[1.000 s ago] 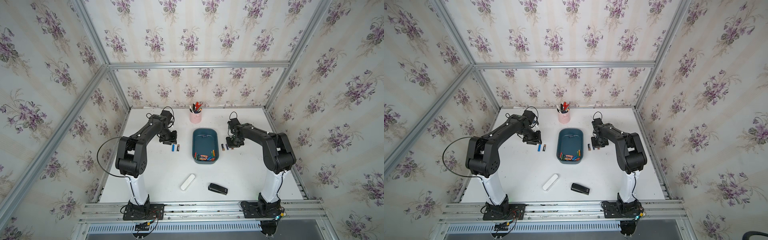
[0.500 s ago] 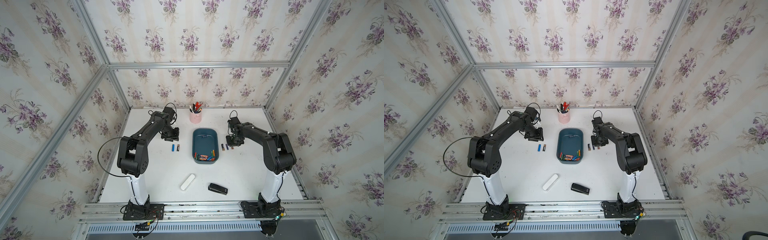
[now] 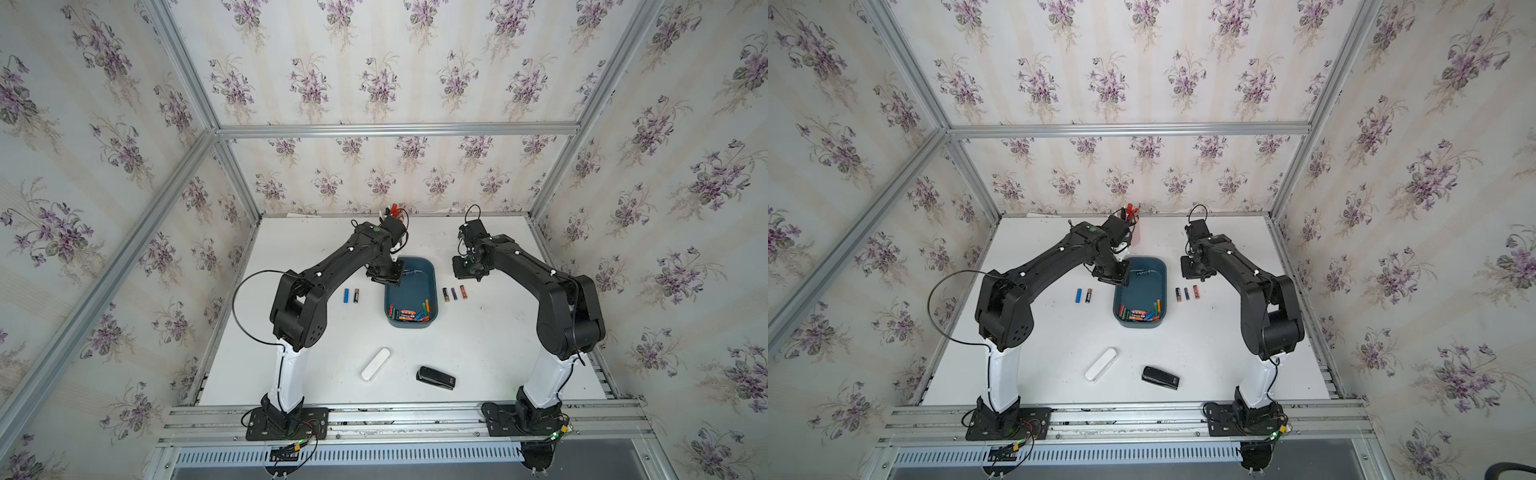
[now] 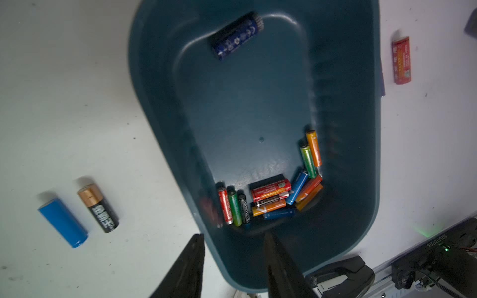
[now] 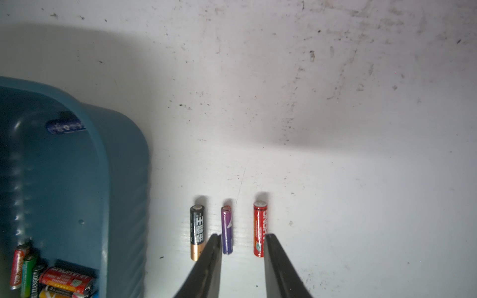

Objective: Take the batteries out of the storage box
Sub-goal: Place the battery at the center of the board.

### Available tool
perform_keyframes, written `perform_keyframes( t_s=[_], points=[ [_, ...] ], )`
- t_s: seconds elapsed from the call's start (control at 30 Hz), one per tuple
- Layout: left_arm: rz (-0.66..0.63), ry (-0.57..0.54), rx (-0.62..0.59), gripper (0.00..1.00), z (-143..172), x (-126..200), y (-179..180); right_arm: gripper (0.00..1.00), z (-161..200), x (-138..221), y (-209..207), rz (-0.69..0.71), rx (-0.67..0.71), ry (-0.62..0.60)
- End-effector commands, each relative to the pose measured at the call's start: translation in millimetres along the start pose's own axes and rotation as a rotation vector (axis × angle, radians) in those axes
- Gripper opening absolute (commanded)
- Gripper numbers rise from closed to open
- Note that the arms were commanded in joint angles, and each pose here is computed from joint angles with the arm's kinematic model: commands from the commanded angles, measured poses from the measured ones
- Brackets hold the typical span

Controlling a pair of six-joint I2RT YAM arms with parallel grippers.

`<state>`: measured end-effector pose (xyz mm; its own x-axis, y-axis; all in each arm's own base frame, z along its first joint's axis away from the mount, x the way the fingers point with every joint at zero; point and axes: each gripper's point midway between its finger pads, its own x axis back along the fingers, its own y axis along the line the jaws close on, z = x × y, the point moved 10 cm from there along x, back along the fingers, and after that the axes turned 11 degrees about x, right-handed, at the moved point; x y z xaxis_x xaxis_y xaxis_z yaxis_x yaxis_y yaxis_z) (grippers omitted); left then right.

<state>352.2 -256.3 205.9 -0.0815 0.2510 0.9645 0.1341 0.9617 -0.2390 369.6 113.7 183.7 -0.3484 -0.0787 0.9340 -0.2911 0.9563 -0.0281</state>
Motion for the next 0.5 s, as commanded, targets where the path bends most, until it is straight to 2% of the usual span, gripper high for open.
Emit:
perform_keyframes(
  t_s=[0.0, 0.27, 0.47],
  points=[
    [-0.004, 0.002, 0.006, 0.44, 5, -15, -23, 0.33, 0, 7, 0, 0.002, -0.01, 0.002],
    [0.006, 0.024, -0.042, 0.44, 20, -59, -70, 0.34, 4, 1, 1, -0.014, -0.022, 0.006],
    [-0.019, 0.046, -0.049, 0.43, 22, -78, -75, 0.33, 5, 5, 0, -0.009, -0.022, -0.003]
  ],
)
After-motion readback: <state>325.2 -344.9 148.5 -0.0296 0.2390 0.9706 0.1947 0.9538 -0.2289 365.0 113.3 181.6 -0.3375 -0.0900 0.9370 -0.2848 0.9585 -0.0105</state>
